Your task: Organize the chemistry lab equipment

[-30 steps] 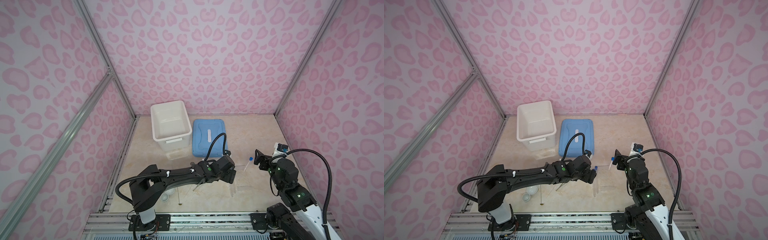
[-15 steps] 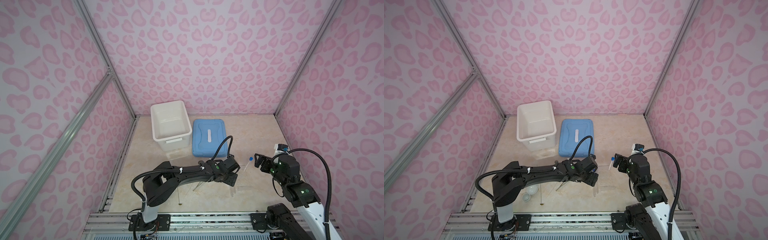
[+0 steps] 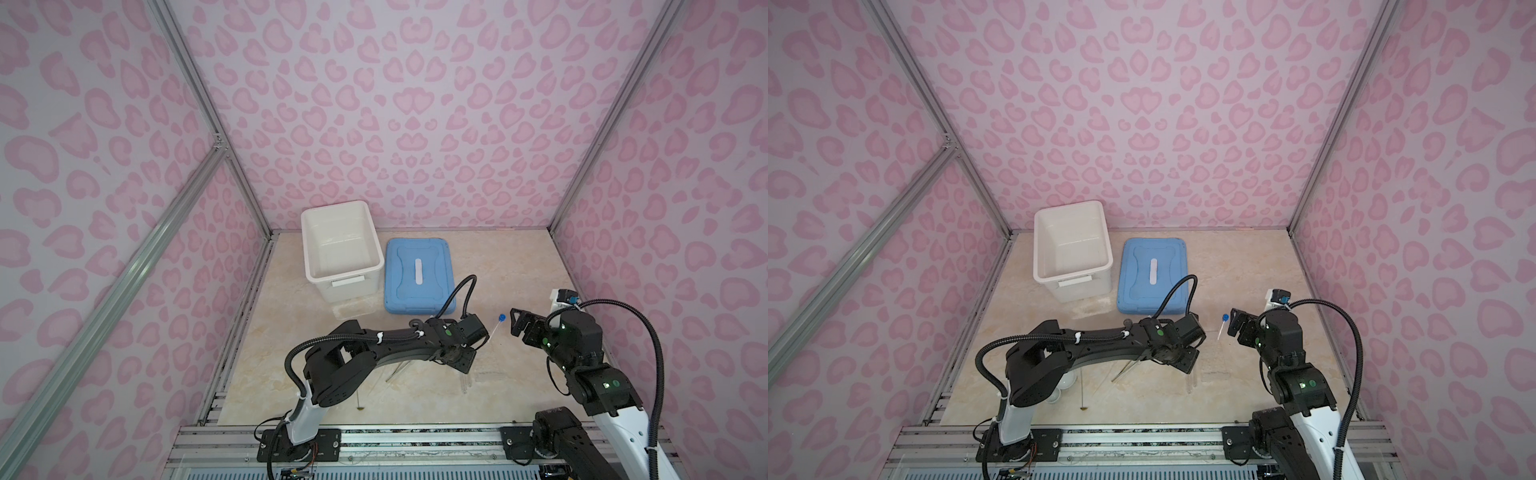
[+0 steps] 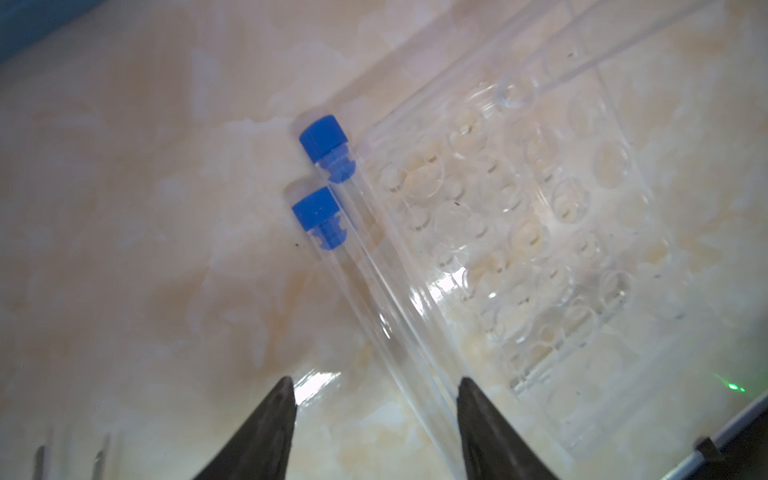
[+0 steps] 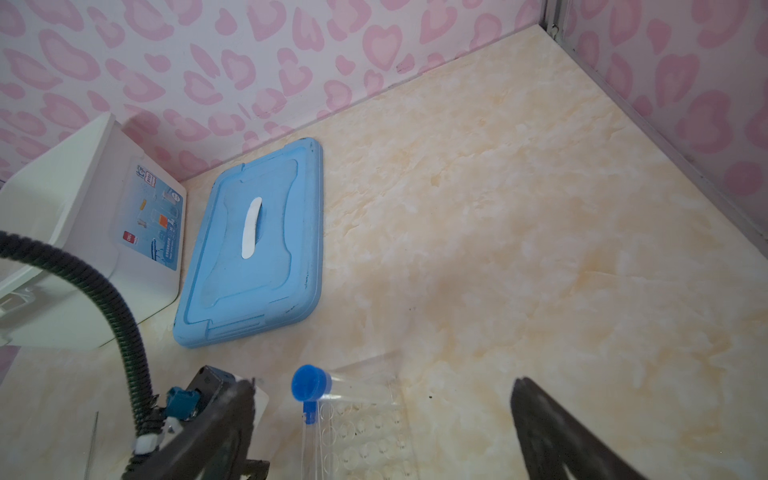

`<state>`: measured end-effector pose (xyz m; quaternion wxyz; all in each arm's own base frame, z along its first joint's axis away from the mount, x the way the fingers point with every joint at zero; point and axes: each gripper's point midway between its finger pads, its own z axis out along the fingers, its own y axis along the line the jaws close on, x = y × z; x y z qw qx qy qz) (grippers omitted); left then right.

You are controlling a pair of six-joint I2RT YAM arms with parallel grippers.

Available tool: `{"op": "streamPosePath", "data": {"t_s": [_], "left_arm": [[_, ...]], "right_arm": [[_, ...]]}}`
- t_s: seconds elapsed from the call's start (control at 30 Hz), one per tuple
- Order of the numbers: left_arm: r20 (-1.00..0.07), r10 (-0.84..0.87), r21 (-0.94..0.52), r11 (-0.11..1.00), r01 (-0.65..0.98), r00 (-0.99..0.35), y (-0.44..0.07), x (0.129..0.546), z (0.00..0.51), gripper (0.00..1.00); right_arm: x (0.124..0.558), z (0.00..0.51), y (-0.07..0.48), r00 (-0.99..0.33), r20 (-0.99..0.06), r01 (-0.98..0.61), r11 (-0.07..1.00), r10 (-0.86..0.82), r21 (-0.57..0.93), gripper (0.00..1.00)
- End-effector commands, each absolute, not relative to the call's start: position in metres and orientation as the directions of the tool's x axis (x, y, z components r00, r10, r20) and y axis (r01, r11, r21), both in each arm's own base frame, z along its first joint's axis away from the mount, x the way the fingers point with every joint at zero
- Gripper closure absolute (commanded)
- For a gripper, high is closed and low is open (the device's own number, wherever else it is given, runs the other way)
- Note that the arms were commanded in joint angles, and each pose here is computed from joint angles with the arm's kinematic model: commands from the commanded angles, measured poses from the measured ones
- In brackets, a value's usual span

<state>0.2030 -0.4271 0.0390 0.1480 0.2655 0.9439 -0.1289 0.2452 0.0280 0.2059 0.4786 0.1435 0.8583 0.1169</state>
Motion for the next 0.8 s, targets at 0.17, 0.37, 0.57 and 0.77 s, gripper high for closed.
{"op": "streamPosePath", "data": {"t_s": [0.17, 0.37, 0.57, 0.77], "left_arm": [[-0.294, 0.496, -0.092, 0.836, 0.541, -0.817, -0.42, 0.205, 0.024, 0.48], [-0.283, 0.497, -0.061, 0.844, 0.533, -0.82, -0.417, 0.207, 0.021, 0.55], [-0.259, 0.497, 0.011, 0.859, 0.512, -0.828, -0.395, 0.207, 0.019, 0.61], [-0.206, 0.506, -0.049, 0.85, 0.525, -0.838, -0.385, 0.187, 0.02, 0.6]], "right_arm": [[0.245, 0.203, 0.028, -0.5, -0.786, 0.134, 0.929, 0.365, 0.346, 0.04], [0.244, 0.202, 0.027, -0.495, -0.788, 0.136, 0.928, 0.366, 0.346, 0.04], [0.243, 0.204, 0.027, -0.493, -0.789, 0.134, 0.928, 0.367, 0.348, 0.04], [0.243, 0.204, 0.029, -0.49, -0.788, 0.128, 0.925, 0.373, 0.359, 0.04]]}}
